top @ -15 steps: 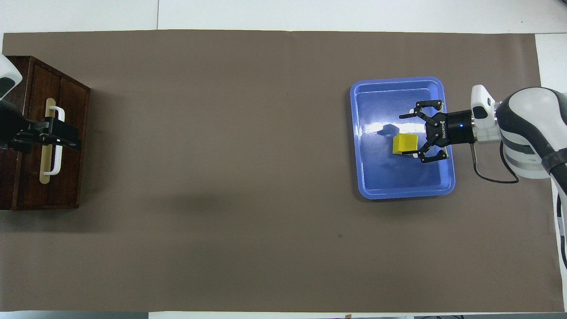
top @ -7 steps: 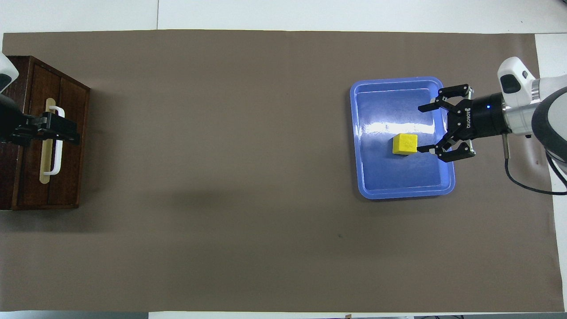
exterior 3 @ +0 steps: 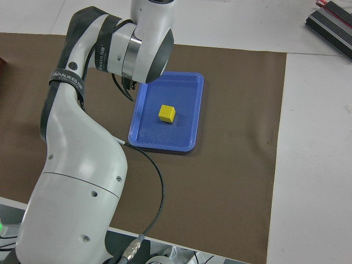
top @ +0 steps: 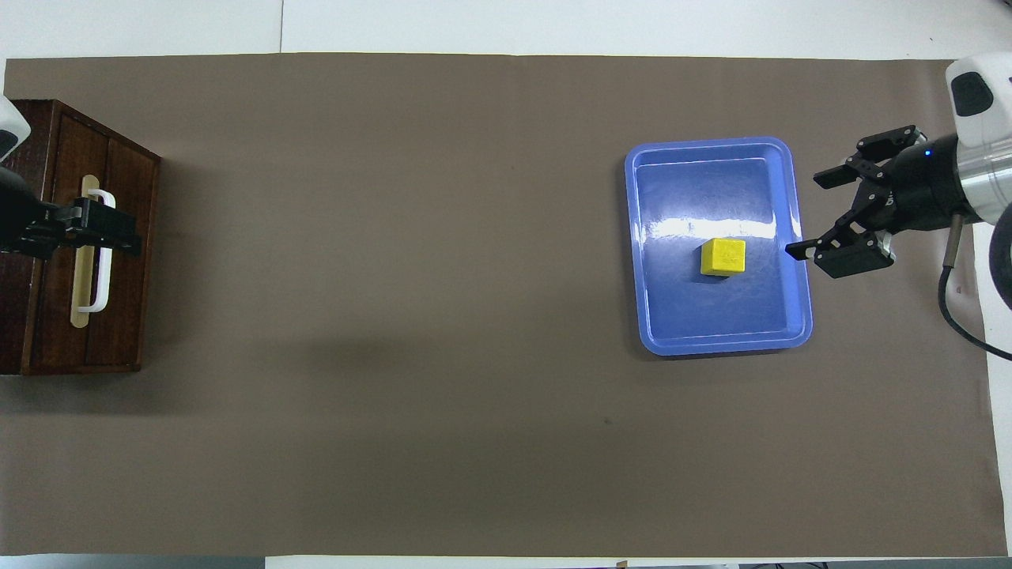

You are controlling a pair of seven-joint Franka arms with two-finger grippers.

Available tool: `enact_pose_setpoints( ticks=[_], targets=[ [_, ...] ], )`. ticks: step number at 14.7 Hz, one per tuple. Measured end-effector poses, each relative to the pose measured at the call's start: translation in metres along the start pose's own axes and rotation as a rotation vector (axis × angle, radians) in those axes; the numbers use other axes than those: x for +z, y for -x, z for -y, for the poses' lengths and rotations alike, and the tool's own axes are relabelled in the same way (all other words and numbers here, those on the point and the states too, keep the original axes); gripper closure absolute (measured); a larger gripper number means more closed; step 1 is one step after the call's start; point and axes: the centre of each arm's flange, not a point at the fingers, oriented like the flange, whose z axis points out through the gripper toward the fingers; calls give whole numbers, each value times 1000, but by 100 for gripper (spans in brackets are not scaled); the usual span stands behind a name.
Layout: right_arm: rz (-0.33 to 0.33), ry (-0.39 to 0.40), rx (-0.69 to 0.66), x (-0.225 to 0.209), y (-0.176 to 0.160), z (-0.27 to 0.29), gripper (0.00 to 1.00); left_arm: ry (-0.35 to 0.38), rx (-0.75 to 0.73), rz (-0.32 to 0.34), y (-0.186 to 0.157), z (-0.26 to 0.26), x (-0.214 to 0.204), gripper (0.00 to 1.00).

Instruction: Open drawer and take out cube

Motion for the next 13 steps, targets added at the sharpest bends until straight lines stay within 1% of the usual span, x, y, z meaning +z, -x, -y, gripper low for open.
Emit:
enact_pose_setpoints(
  ticks=[2, 5, 7, 10, 13],
  targets=[
    [68, 23, 195, -20, 8, 15, 0, 0, 1, -1, 0, 0, 0, 0],
    [208, 105, 477, -38, 15, 29, 0, 0, 3, -2, 0, -1, 0, 0],
    [269, 157, 635, -44, 18, 33, 0, 0, 4, -3, 0, -2, 0, 0],
    [328, 229, 793, -44, 28, 28, 0, 0, 5, -3, 0, -2, 0, 0],
    [361, 264, 879, -33, 35, 22, 0, 0, 6, -5, 0, -2, 0, 0]
  ],
)
